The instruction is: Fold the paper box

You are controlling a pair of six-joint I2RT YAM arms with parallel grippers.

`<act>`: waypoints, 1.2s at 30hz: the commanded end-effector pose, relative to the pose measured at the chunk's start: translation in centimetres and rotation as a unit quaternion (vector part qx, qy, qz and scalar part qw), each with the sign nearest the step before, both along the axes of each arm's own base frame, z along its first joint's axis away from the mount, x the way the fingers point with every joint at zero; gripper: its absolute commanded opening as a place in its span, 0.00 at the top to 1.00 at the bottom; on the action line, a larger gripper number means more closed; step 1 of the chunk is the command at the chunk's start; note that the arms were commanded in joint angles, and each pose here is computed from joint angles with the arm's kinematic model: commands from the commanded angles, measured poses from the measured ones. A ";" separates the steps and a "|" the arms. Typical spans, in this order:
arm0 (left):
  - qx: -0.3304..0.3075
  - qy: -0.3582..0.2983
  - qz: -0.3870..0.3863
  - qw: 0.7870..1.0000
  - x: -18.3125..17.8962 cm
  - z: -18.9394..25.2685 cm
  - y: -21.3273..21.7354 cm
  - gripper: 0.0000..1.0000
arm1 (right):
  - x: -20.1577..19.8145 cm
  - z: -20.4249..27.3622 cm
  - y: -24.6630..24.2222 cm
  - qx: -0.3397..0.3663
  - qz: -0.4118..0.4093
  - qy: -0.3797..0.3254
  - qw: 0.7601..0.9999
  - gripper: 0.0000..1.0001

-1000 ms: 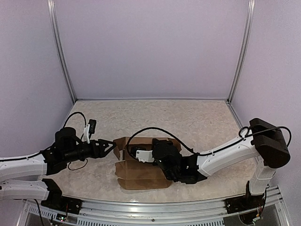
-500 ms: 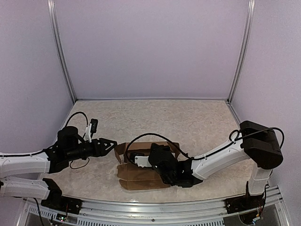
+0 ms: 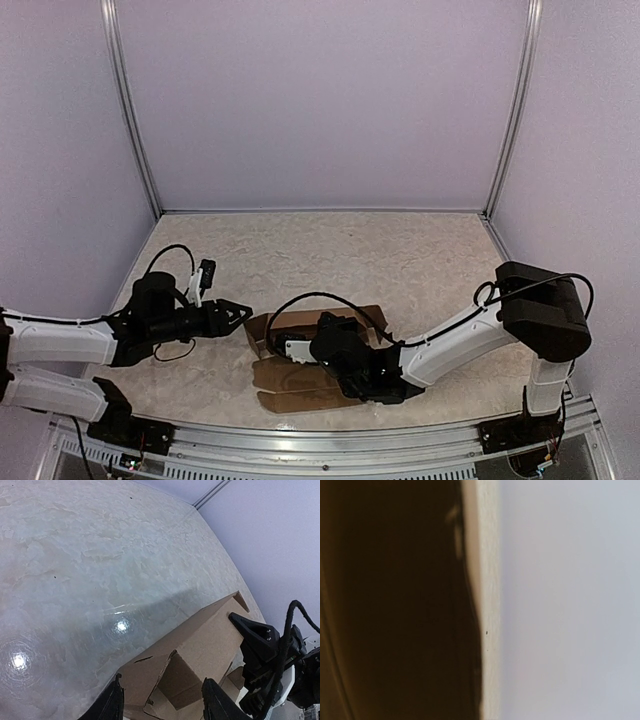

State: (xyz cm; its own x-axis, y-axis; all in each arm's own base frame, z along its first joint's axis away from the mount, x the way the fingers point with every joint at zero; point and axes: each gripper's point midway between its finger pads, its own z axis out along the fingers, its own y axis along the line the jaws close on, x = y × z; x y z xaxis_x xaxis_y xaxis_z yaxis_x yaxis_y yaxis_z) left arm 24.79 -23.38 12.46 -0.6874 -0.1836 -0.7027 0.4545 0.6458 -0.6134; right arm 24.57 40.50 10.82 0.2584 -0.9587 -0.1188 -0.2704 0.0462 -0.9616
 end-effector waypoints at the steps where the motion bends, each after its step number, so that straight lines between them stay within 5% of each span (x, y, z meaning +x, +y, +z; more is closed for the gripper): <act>1: -0.004 0.006 -0.009 1.000 -0.2 -0.7 -0.1 0.50 | -0.3 -0.2 0.4 0.010 -0.003 0.000 1.000 1.00; 21: 0.020 0.035 0.054 0.998 -0.5 -2.5 2.6 0.69 | -0.3 -0.6 0.7 0.007 -0.003 0.001 1.000 1.00; 29: 0.021 0.044 0.074 0.996 1.2 -2.6 3.0 0.99 | -0.4 -0.8 0.8 0.004 -0.005 0.002 1.000 1.00; 36: 0.016 0.064 0.047 0.997 1.7 -3.3 1.5 1.00 | -0.5 -0.6 0.8 0.006 -0.006 0.001 1.000 1.00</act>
